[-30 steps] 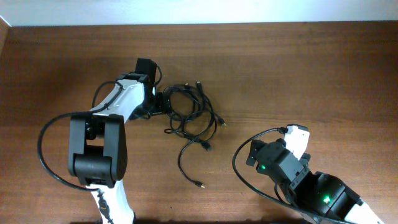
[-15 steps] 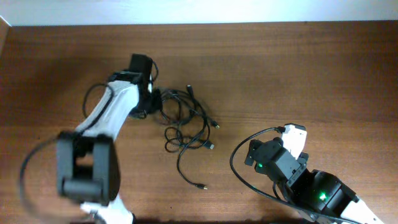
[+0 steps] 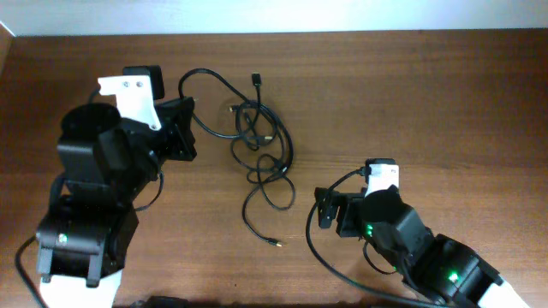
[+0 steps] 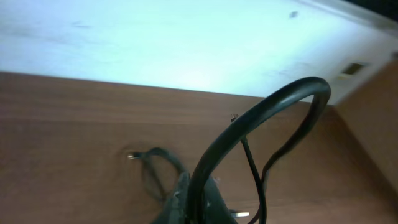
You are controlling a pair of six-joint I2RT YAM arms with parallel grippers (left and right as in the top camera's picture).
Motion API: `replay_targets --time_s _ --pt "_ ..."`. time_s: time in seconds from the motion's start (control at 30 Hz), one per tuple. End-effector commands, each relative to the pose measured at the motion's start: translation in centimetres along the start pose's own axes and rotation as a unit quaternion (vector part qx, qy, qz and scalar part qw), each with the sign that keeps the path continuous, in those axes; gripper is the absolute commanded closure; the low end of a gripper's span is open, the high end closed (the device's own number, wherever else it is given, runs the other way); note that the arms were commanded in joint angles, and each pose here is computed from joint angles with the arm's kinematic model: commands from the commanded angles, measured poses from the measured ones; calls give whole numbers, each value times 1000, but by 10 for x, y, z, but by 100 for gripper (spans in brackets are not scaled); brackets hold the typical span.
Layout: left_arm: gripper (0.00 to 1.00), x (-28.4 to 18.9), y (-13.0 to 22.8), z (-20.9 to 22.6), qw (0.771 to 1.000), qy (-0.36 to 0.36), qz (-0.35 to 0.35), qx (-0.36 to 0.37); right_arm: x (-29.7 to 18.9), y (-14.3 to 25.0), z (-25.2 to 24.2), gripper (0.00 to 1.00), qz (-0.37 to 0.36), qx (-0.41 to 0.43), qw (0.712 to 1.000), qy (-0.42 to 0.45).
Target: Untangle cables
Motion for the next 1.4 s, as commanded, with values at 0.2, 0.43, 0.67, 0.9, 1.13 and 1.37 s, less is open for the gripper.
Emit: replay_targets --time_s 0.2,0.43,0.67,0.9,1.13,1.37 --pt "100 -20 -6 -56 986 166 -7 -2 -33 -7 37 1 -11 -64 990 -122" --pt "100 -34 -14 -84 966 258 -13 -17 -31 -6 31 1 -10 -74 991 -107" --pt "100 -39 -11 -93 957 287 0 -32 -6 -29 -37 1 -81 -91 985 119" --pt "100 -22 -5 -60 984 180 -2 -17 -14 -21 -95 1 -74 -120 948 285" --pt "100 -22 -6 -60 983 180 -3 -16 -35 -23 -123 1 -100 -102 922 360" --pt "100 -9 -2 -56 982 177 18 -56 -3 -11 -72 1 -47 -77 974 209"
Point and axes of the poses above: each gripper's point midway between its finger pads, its own x axis out along the fingers, its own z axis along the line the jaws close on, y = z × x, the point moved 1 cm from there along -x, back along the fingers, and after that the axes turned 7 degrees about x, right-handed, at the moved point
